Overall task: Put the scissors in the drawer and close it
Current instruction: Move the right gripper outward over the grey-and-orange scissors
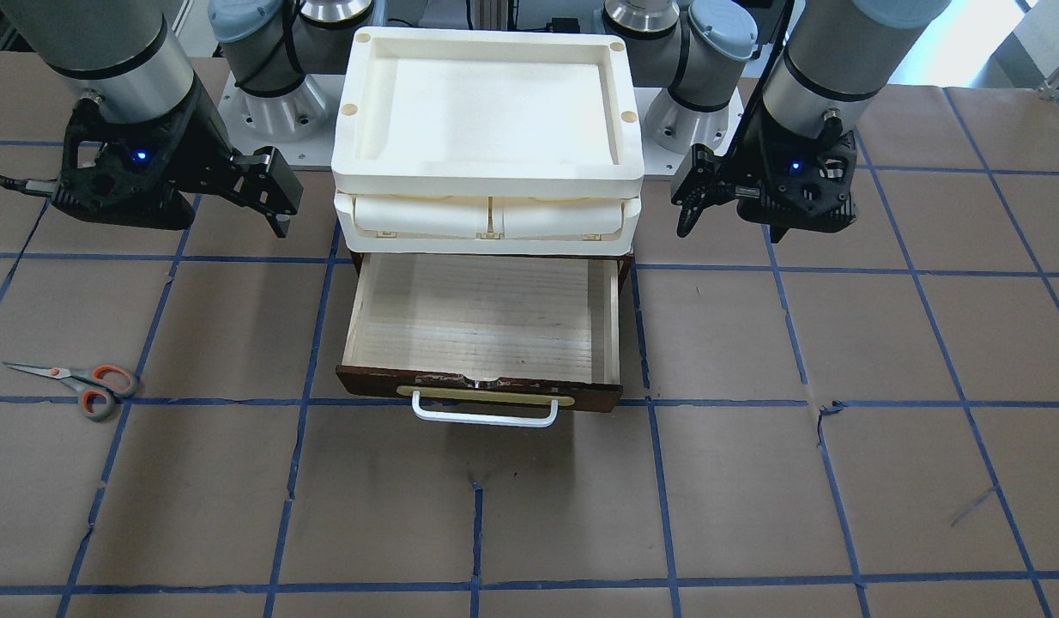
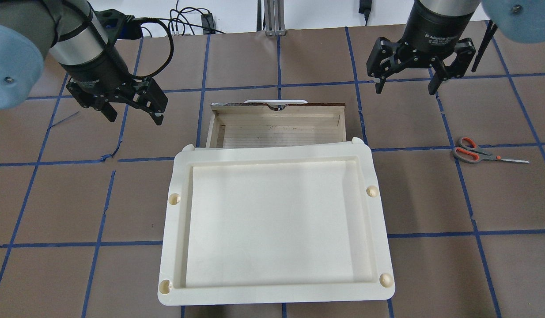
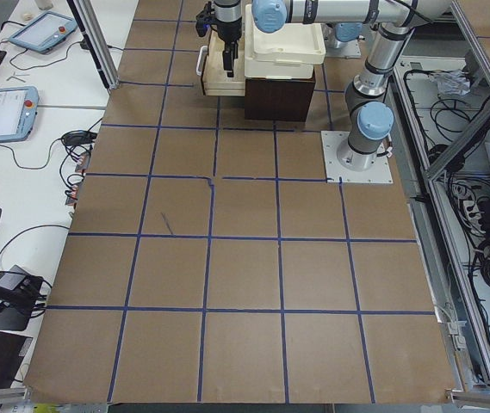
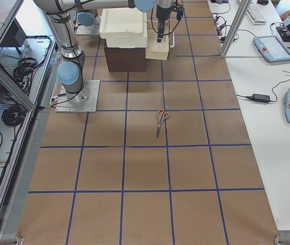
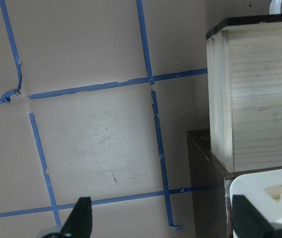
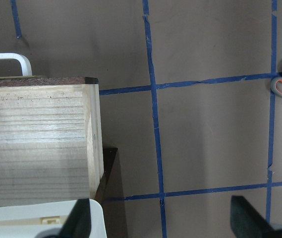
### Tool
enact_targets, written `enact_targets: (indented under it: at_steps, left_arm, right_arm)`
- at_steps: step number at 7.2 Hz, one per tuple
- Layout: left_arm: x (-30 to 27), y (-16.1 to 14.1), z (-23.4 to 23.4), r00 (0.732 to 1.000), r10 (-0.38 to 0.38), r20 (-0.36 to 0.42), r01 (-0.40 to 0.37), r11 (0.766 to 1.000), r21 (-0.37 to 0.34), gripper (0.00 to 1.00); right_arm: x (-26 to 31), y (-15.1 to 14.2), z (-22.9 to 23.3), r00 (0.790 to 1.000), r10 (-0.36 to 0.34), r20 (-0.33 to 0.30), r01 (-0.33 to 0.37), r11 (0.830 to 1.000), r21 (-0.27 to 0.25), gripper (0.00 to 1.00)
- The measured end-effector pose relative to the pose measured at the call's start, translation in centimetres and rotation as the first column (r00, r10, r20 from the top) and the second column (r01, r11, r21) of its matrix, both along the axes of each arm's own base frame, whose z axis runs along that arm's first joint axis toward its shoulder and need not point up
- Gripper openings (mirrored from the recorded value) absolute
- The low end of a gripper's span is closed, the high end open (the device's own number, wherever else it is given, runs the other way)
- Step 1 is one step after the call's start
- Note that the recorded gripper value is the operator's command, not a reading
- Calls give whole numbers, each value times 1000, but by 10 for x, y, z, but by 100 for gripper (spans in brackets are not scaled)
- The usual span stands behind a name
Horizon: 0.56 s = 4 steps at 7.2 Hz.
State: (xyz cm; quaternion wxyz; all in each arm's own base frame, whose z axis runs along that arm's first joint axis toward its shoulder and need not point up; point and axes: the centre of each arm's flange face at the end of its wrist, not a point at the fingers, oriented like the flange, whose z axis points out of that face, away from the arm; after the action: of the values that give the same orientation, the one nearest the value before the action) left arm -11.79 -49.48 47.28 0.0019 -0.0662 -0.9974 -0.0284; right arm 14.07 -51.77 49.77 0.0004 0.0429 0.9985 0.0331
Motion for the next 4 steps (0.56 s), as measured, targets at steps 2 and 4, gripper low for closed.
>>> enact_targets:
  at_steps: [2, 4]
  left_arm:
    - [0, 0, 0, 1000, 0, 2, 0, 1000, 2, 100]
    - [1, 1, -1, 1000, 2, 2, -2, 1000, 5, 100]
  right_arm:
    - [-2, -1, -1, 1000, 4, -1, -4, 1000, 3, 100]
    - [-5, 0, -2, 999, 45, 1, -45, 999, 5, 96]
